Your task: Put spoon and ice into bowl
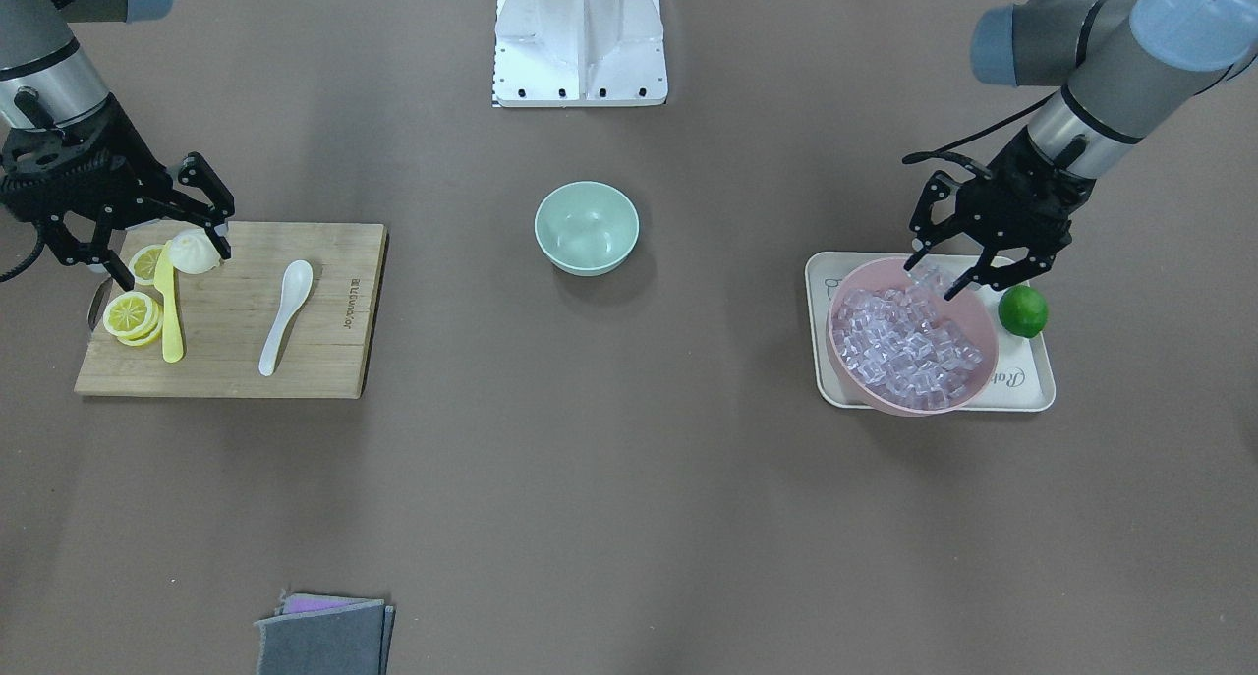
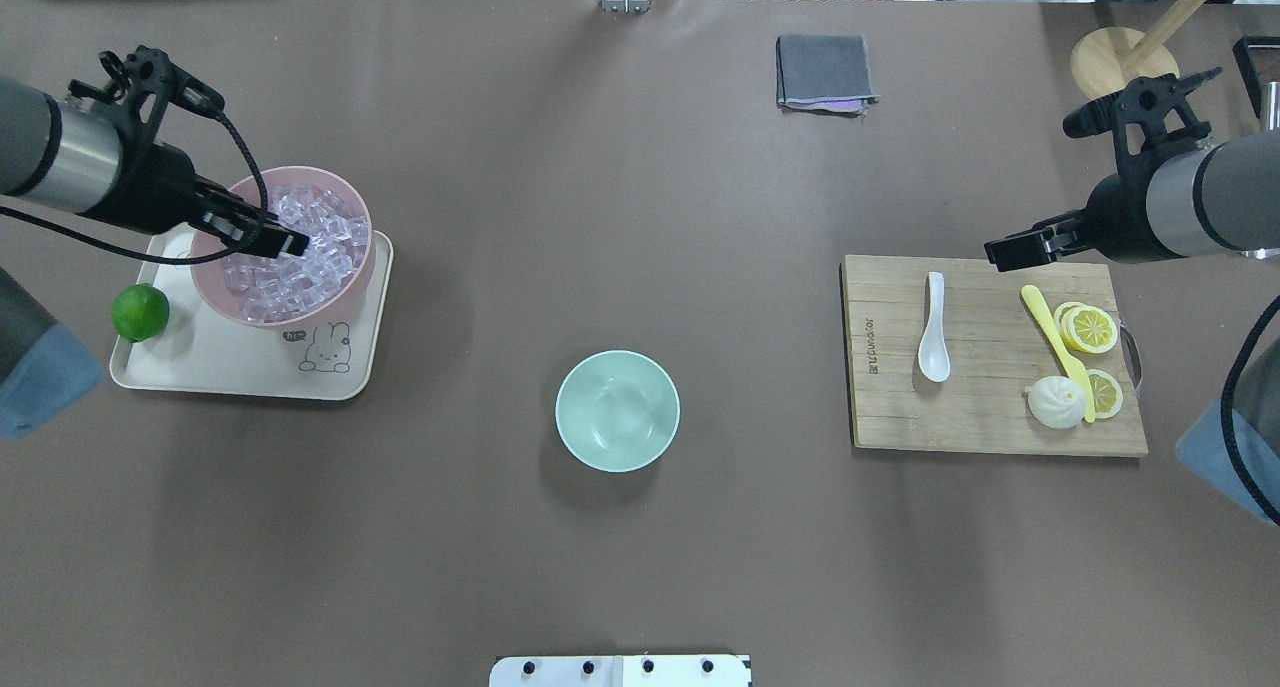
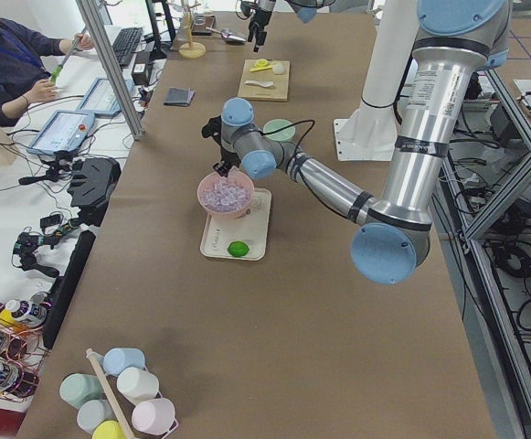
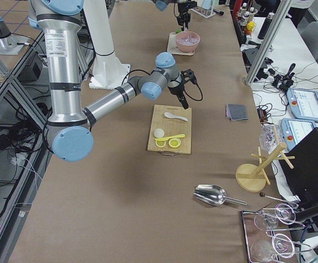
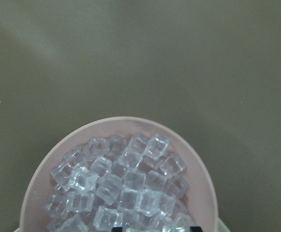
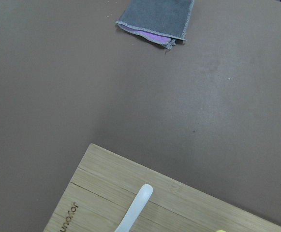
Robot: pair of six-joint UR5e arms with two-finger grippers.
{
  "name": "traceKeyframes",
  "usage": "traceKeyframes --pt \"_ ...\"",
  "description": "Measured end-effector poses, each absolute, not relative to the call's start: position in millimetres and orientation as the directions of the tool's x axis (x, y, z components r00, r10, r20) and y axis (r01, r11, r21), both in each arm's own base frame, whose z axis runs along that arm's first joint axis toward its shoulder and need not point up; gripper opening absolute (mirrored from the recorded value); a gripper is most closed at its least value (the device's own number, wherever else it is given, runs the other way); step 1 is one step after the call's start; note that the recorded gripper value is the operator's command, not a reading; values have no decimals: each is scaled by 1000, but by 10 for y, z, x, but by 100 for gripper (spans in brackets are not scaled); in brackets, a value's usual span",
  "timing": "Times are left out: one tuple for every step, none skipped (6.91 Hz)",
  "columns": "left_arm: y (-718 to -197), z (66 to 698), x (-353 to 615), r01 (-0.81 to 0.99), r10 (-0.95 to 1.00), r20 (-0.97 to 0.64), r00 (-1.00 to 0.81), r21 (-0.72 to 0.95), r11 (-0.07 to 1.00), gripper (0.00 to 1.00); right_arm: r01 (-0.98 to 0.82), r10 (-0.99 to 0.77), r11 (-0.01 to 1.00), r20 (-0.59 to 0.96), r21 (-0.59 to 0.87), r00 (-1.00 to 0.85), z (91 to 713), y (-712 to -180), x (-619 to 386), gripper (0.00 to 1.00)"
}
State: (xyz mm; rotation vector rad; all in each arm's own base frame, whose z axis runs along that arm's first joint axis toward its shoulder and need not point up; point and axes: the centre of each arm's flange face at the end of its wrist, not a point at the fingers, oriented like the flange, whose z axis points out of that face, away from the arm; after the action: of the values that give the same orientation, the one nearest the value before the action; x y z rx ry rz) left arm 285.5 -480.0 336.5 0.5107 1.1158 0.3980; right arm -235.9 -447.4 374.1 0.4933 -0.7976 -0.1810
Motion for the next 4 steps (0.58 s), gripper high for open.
traceKeyframes --pt "-4629 3176 3153 16 458 -831 317 488 873 0 -59 -294 889 663 455 689 3753 -4473 -2365 100" --pt "-4472 2937 3496 68 379 -891 250 406 911 0 -86 -255 901 681 424 686 3765 -4471 -2373 100" --pt "-4287 2721 3893 116 325 -923 208 353 928 0 -100 -234 908 690 406 685 3778 -4472 -2382 100" --pt "-4072 2538 4339 165 292 -938 188 323 932 0 -107 -220 912 694 395 685 3798 -4478 -2389 100"
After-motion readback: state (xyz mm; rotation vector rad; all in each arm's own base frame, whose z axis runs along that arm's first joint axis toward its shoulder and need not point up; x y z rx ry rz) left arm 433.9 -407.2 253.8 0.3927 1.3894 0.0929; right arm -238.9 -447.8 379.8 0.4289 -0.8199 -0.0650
